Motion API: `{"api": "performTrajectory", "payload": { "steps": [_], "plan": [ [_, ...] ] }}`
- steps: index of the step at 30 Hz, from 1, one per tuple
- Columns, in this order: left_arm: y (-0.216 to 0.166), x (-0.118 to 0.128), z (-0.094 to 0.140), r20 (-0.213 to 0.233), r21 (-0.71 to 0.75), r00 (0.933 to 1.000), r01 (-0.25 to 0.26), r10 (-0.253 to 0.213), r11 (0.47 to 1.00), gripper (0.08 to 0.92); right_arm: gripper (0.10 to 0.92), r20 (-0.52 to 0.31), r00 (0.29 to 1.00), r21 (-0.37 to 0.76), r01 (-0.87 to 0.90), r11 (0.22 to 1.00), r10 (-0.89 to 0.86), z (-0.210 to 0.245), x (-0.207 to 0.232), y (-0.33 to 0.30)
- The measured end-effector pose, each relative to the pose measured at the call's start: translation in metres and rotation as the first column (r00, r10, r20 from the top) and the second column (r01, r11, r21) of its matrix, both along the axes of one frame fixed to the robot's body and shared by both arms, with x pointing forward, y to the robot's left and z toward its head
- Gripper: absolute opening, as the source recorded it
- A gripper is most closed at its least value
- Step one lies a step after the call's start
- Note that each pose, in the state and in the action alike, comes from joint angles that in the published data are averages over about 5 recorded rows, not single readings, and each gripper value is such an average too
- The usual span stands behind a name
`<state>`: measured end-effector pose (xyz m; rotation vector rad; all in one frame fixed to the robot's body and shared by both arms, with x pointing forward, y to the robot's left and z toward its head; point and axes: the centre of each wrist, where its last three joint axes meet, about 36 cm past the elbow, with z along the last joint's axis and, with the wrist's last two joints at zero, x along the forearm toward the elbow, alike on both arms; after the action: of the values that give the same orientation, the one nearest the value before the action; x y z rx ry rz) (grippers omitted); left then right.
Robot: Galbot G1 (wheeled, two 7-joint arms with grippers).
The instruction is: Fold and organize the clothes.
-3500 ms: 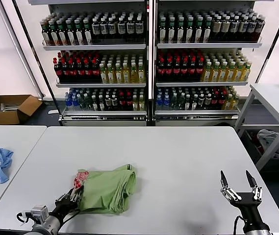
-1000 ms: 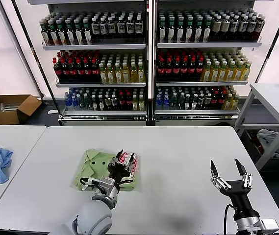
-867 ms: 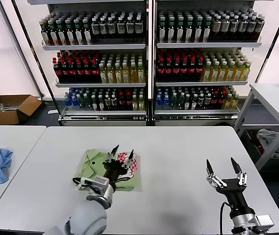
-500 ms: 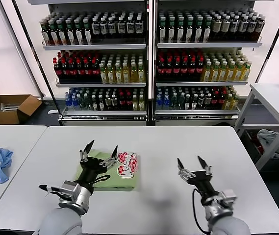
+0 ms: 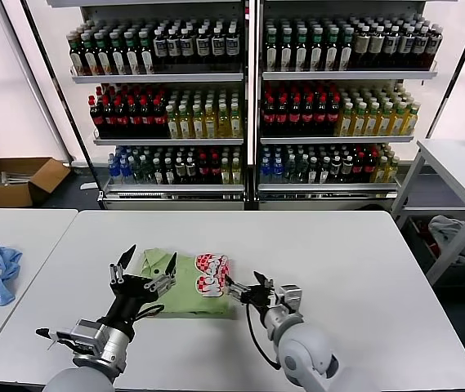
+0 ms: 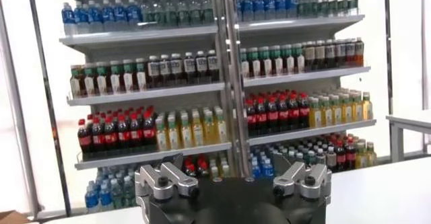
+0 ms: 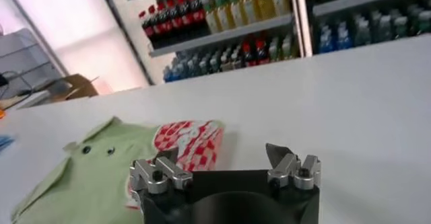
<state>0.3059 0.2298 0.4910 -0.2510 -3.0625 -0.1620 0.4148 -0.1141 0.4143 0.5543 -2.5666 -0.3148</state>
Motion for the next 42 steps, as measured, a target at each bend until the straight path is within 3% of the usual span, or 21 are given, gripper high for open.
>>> {"api": "performTrajectory", "payload": {
  "steps": [6,9,22,32,42],
  "plan": [
    [0.004,-0.002,0.000,-0.003,0.007,1.0000,-0.002,0.002,1.000,0.823,0.818,-0.042,0.998,0.005,-0.037,0.999,0.037,-0.009,0.012,0.021],
    [0.006,-0.003,-0.001,-0.005,0.009,1.0000,-0.007,0.007,1.000,0.823,0.769,-0.052,0.998,0.005,-0.046,0.999,0.046,-0.013,0.017,0.028],
    [0.009,-0.004,-0.004,-0.015,0.011,0.9998,-0.012,0.012,1.000,0.823,0.409,-0.058,0.997,-0.010,-0.057,0.998,0.056,-0.025,0.025,0.041],
    [0.010,-0.005,-0.005,-0.020,0.013,0.9997,-0.015,0.015,1.000,0.823,0.135,-0.008,0.999,-0.020,-0.041,0.999,0.041,-0.017,0.026,0.029],
    [0.008,-0.006,-0.007,-0.029,0.008,0.9995,-0.013,0.014,1.000,0.823,0.117,0.049,0.999,-0.040,-0.001,0.999,0.003,0.001,0.027,-0.012]
  ]
}}
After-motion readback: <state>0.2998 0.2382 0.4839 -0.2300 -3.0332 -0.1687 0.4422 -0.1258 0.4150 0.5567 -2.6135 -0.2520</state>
